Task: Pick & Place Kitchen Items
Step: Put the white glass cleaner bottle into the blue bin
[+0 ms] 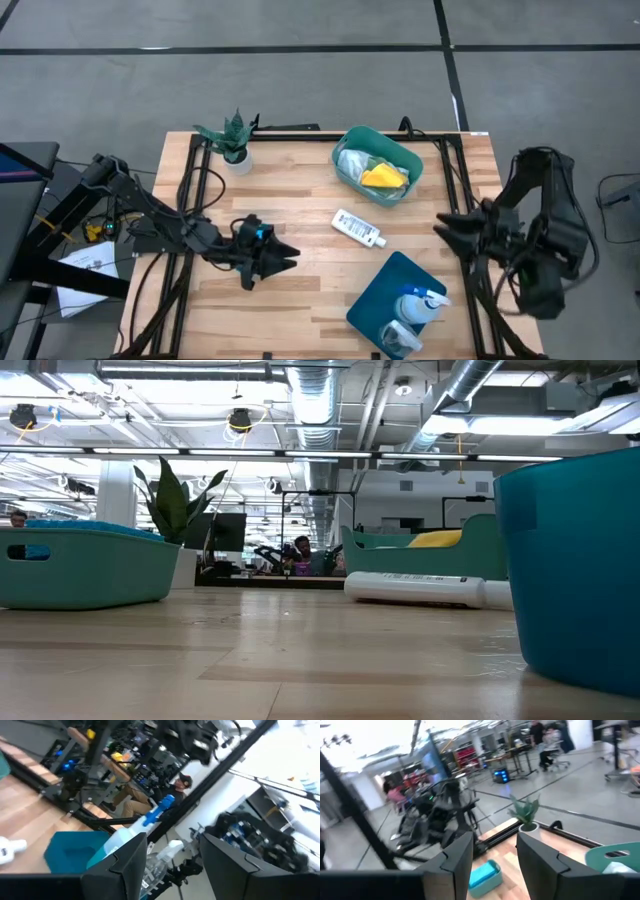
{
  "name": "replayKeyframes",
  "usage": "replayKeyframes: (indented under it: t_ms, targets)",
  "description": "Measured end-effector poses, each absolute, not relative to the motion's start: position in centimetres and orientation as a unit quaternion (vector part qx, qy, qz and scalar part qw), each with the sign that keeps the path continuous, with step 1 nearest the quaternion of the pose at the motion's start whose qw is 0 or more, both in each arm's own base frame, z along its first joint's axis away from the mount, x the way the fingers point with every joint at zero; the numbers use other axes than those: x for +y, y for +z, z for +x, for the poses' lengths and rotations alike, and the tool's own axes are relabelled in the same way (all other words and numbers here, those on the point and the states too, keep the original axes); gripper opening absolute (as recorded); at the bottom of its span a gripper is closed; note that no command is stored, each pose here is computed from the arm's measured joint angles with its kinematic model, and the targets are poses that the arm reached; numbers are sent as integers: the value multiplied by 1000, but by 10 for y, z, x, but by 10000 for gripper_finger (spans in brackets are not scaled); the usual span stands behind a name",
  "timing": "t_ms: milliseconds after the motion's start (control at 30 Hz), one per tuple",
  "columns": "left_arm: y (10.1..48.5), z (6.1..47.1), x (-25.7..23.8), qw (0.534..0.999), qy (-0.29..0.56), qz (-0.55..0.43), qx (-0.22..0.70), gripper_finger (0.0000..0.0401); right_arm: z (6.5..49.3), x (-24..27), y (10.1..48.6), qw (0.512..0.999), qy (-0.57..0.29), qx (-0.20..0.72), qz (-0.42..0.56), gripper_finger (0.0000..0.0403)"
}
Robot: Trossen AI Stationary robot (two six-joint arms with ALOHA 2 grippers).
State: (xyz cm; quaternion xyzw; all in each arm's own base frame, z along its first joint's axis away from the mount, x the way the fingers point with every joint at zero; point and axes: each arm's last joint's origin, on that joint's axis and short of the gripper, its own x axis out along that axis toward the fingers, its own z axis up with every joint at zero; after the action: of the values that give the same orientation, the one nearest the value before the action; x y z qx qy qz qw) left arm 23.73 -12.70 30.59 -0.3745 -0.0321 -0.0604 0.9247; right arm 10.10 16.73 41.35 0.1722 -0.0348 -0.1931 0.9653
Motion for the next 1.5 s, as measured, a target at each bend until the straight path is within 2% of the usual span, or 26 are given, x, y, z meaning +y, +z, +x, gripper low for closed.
replayKeyframes:
  t_ms: [200, 333, 500, 700, 900, 1133, 1333, 1500]
  targets:
    - [317, 229, -122, 941, -78, -324, -53, 182, 111, 152, 435, 951, -232, -49, 198, 144]
    - [334, 216, -114, 959, -71, -260, -92, 182, 120, 146, 453, 952, -254, -40, 164, 144]
    - [356, 194, -99, 970, -45, -191, -146, 182, 137, 131, 472, 964, -229, -12, 136, 144]
    - [372, 171, -86, 970, -38, -165, -174, 182, 164, 107, 482, 965, -225, -18, 132, 143]
    - [370, 161, -80, 977, -39, -151, -143, 182, 199, 89, 473, 957, -228, -14, 179, 143]
    - [366, 159, -81, 983, -43, -135, -115, 182, 244, 80, 452, 961, -193, 33, 195, 143]
    - [368, 159, -75, 983, 7, -129, -129, 182, 254, 63, 438, 955, -182, 94, 213, 143]
    - [370, 156, -72, 984, 34, -114, -135, 182, 253, 41, 422, 936, -188, 186, 232, 143]
